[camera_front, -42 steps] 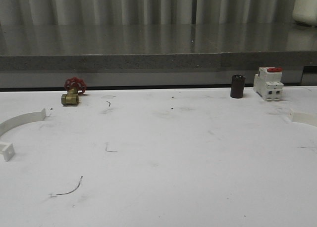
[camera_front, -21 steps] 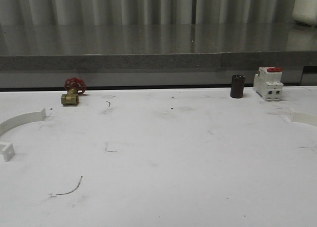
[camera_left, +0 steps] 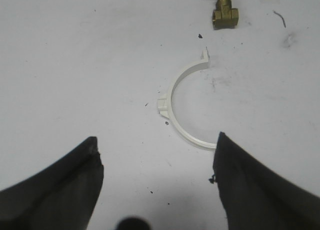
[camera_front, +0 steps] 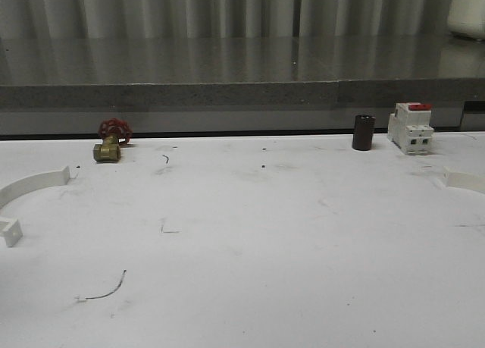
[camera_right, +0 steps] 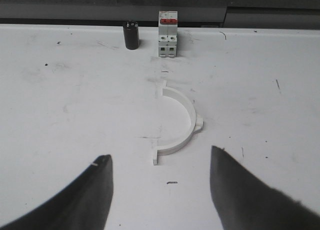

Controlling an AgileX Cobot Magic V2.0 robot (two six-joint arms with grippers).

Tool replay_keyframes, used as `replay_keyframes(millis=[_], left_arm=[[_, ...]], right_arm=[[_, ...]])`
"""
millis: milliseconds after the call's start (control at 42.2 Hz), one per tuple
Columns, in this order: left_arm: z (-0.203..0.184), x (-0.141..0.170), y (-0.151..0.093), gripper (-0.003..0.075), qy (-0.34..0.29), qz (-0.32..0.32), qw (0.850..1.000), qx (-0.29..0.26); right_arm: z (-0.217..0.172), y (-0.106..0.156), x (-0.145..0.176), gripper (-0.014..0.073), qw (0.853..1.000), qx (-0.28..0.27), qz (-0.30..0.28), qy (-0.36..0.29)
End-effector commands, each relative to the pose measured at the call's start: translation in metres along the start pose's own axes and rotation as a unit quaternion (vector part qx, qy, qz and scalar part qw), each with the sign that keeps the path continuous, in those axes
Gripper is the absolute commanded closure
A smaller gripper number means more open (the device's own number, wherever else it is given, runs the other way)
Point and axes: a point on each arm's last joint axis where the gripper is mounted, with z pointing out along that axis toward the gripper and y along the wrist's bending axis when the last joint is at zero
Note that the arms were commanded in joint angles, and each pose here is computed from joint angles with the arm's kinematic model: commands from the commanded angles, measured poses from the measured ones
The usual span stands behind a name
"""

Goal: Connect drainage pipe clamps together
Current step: 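Lower the left gripper toward the white half-ring clamp near it, then grasp the white half-ring clamp by its tab with the left gripper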

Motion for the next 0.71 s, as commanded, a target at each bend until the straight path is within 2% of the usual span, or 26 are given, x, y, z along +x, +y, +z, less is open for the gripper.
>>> replay_keyframes(millis=[0,451,688], left_arm=[[0.013,-0.023,0.0,0.026,-0.024,0.0,1.0,0.0],[0.12,-0.046,0.005,0.026,0.087,-0.019,0.996,0.002],[0.159,-0.047,0.003,0.026,0.127,-0.032,0.991,0.009]], right_arm=[[-0.004,0.0,-0.015,0.0139,0.999,0.004,-0.005,-0.044],[-0.004,0.0,-0.015,0.0139,0.999,0.004,-0.005,-0.044],[-0.004,0.0,-0.015,0.0139,0.999,0.004,-0.005,-0.044]])
